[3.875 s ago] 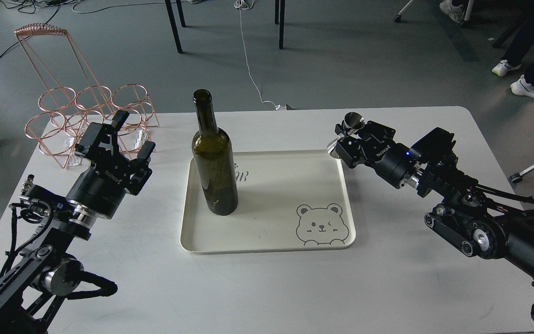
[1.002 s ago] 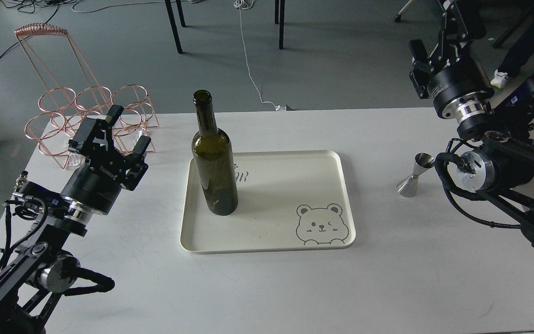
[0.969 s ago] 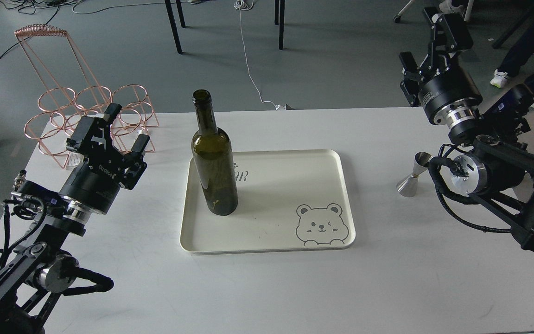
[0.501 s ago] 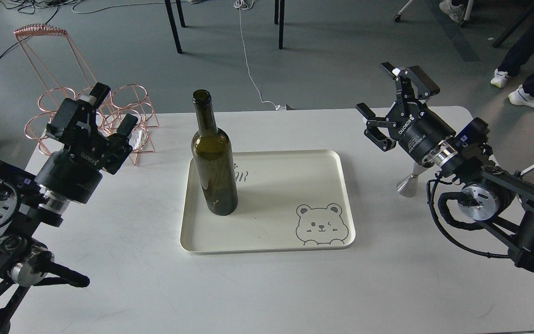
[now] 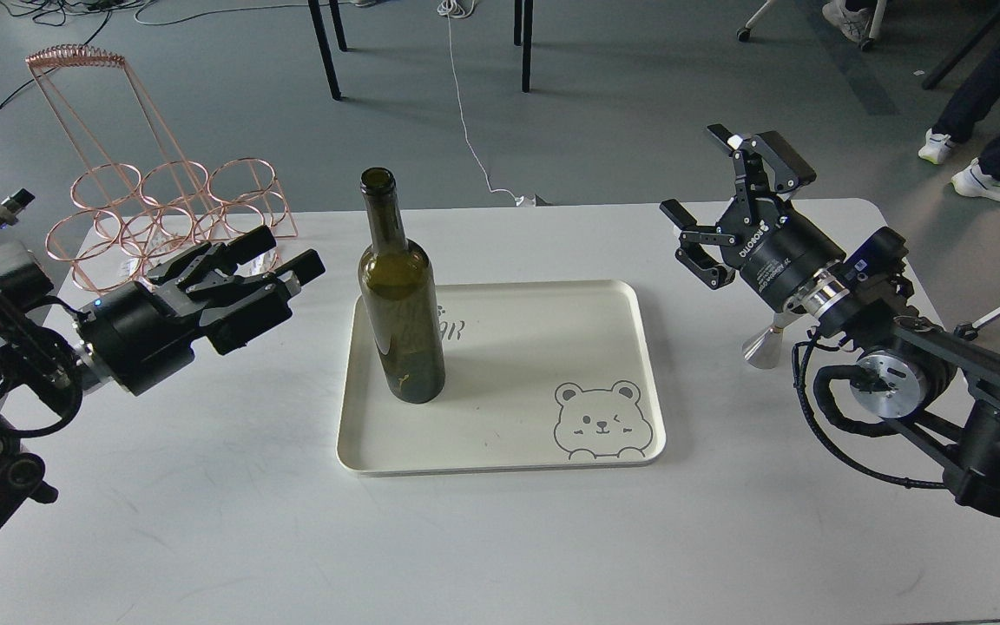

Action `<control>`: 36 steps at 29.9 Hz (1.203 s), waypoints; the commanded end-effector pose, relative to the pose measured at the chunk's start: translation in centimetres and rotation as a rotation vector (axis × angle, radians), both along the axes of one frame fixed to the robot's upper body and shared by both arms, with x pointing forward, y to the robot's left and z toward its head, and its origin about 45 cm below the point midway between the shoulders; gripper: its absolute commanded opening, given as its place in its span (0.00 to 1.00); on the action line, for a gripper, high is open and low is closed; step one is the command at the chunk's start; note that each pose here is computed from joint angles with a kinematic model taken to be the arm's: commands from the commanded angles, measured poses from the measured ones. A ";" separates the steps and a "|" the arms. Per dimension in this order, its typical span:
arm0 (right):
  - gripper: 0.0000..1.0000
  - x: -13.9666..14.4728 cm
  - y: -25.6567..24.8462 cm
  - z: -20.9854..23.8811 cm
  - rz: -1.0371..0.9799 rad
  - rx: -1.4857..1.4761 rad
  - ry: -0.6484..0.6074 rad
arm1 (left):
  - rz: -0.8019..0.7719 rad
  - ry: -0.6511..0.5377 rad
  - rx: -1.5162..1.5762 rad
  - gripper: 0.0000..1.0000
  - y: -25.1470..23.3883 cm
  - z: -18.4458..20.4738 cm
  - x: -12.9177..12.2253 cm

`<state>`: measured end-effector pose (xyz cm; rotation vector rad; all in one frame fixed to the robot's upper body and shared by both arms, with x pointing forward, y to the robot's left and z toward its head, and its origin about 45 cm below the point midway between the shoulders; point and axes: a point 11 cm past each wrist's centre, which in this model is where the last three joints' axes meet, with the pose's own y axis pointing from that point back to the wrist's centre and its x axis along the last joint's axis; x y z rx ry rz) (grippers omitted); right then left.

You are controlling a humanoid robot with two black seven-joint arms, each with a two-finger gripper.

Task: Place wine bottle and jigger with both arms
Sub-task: 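Reach the left gripper to the wine bottle neck and grasp it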

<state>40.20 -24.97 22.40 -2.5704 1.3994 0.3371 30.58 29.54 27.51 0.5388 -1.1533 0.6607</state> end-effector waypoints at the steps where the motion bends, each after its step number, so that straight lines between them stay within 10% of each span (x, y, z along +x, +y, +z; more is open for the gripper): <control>1: 0.98 -0.2 -0.2 -0.3 -0.005 -0.002 0.007 | -0.022 -0.079 0.037 0.98 -0.8 1.5 0.9; 36: 0.98 -0.2 -1.4 -0.4 -0.044 -0.033 0.007 | -0.185 -0.156 0.138 0.98 -7.6 1.9 4.6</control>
